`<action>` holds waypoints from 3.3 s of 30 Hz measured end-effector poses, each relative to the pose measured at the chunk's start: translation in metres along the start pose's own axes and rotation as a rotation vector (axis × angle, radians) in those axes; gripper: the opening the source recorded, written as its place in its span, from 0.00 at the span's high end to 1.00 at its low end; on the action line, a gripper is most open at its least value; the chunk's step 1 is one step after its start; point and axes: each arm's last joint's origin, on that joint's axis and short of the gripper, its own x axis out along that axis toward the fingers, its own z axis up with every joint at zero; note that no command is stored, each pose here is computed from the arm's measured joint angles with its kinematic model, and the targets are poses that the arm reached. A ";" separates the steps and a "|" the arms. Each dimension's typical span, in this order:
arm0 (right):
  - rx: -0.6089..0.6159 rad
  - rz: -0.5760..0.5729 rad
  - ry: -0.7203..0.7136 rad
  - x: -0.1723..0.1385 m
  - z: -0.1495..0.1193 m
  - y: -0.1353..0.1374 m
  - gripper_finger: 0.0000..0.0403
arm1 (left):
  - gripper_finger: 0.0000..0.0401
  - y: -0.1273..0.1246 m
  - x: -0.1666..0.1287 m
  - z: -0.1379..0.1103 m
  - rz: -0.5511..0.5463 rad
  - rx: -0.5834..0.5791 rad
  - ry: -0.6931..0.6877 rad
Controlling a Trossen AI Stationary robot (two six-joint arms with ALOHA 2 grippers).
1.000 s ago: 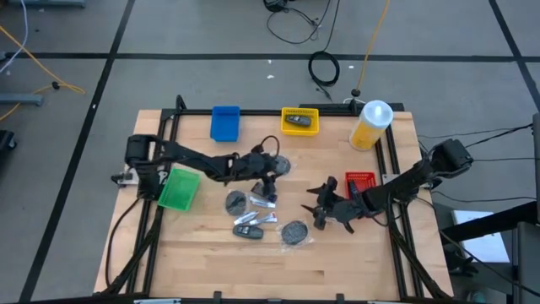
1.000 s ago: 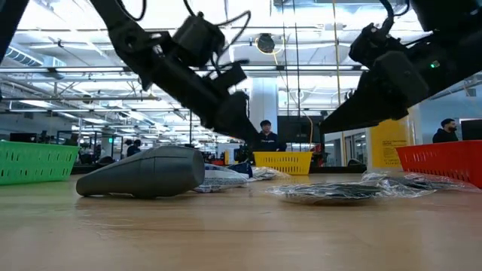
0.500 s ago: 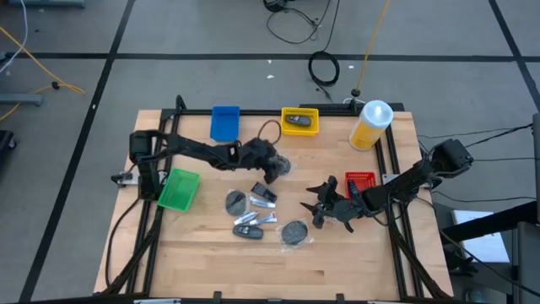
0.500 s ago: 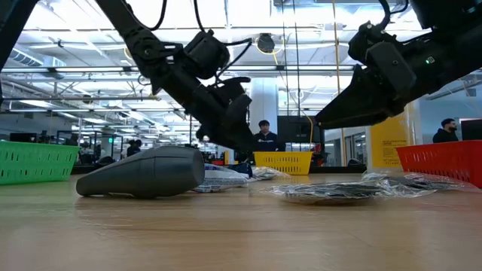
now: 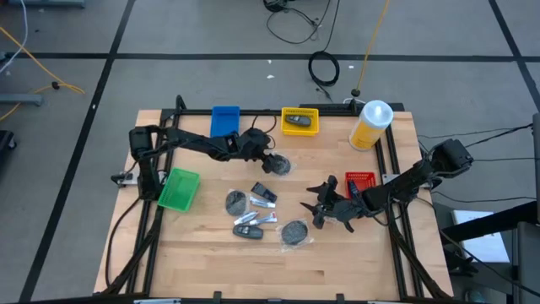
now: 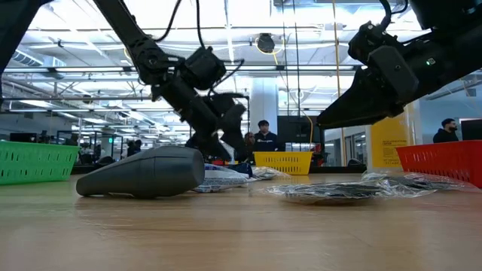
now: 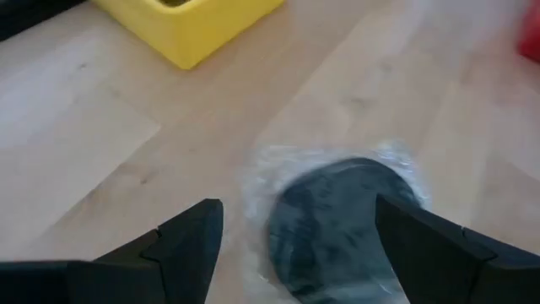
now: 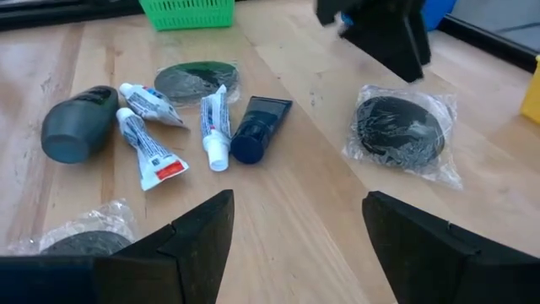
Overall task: Pick & Place Travel size toiletries
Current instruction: Put the black hairbrush into the blue bin
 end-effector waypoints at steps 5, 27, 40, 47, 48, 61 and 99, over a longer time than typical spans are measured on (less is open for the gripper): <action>-0.023 -0.004 0.000 0.001 0.000 -0.001 0.37 | 0.31 0.004 0.012 -0.007 0.003 -0.007 -0.004; -0.013 -0.030 -0.001 0.005 0.002 -0.006 0.37 | 0.95 0.011 0.022 -0.015 -0.065 0.112 0.052; 0.153 -0.070 0.046 0.006 -0.007 -0.015 0.37 | 0.99 -0.027 -0.009 0.010 -0.131 0.322 -0.135; 0.189 -0.104 0.026 0.004 -0.024 -0.037 0.37 | 1.00 -0.078 -0.040 0.012 -0.203 0.569 -0.266; 0.179 -0.101 0.015 0.004 -0.025 -0.038 0.37 | 1.00 -0.084 -0.043 0.012 -0.202 0.591 -0.285; -0.023 0.022 -0.120 0.006 -0.007 -0.039 0.37 | 0.99 -0.119 -0.059 -0.001 -0.275 0.690 -0.313; -0.255 0.041 -0.035 0.017 -0.001 -0.043 0.99 | 0.64 -0.110 -0.090 0.014 -0.328 0.513 -0.257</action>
